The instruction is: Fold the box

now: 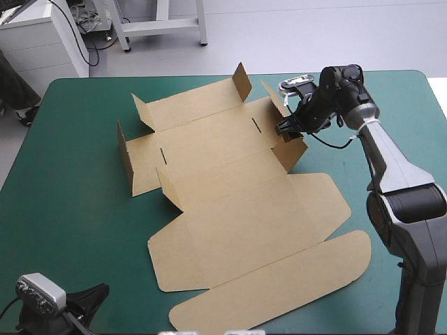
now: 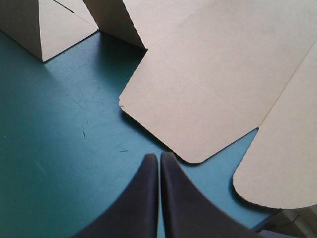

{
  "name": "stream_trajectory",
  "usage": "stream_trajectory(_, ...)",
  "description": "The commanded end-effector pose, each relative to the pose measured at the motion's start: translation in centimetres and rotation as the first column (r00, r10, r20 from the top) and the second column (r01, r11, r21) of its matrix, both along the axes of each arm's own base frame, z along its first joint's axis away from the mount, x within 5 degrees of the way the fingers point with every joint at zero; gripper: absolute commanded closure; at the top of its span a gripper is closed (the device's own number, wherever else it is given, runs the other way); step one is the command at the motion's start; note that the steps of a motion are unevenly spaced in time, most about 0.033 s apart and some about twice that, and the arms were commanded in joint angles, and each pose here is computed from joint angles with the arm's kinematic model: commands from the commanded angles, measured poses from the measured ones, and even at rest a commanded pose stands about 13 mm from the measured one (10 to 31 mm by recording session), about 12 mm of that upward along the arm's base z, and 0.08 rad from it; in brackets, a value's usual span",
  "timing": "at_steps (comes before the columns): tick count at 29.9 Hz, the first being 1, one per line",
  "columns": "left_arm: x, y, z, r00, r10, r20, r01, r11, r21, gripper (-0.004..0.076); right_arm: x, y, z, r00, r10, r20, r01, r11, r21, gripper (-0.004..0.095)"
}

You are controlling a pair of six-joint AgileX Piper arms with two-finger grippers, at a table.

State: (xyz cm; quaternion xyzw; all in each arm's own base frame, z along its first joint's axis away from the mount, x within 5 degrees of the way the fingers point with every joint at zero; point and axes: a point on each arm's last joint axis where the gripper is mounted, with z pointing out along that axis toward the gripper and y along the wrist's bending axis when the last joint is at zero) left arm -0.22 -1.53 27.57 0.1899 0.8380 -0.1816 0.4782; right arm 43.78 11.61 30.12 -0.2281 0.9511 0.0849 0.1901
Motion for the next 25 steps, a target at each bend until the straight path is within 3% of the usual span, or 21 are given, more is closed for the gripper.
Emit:
stream_trajectory(1,0.2,-0.2,1.4,0.998,0.002,0.057,0.001,0.998,-0.059,0.0731,0.0,-1.3,1.9,0.999,-0.018,0.034,0.017,1.000,0.026,0.0302)
stream_trajectory(11,0.2,-0.1,1.4,0.998,0.005,0.060,-0.002,0.999,-0.054,0.0731,0.5,-0.3,0.3,0.999,-0.010,-0.031,0.014,0.992,0.128,0.0306)
stream_trajectory(14,0.2,-0.1,1.4,0.998,0.005,0.060,-0.002,0.999,-0.054,0.0731,0.4,0.3,0.3,0.999,-0.002,-0.042,0.008,0.988,0.155,0.0358)
stream_trajectory(17,0.2,-0.1,1.4,0.998,0.005,0.060,-0.002,0.999,-0.054,0.0731,0.0,1.3,0.0,0.999,0.024,-0.034,-0.021,0.995,0.096,0.0433)
stream_trajectory(20,0.2,-0.1,1.4,0.998,0.005,0.060,-0.002,0.999,-0.054,0.0731,-0.4,2.5,-0.2,0.999,0.048,-0.019,-0.048,0.999,0.016,0.0441)
stream_trajectory(25,0.2,-0.1,1.3,0.998,0.005,0.060,-0.002,0.999,-0.053,0.0731,-0.8,3.9,-0.2,0.999,0.043,-0.027,-0.043,0.999,0.016,0.0442)
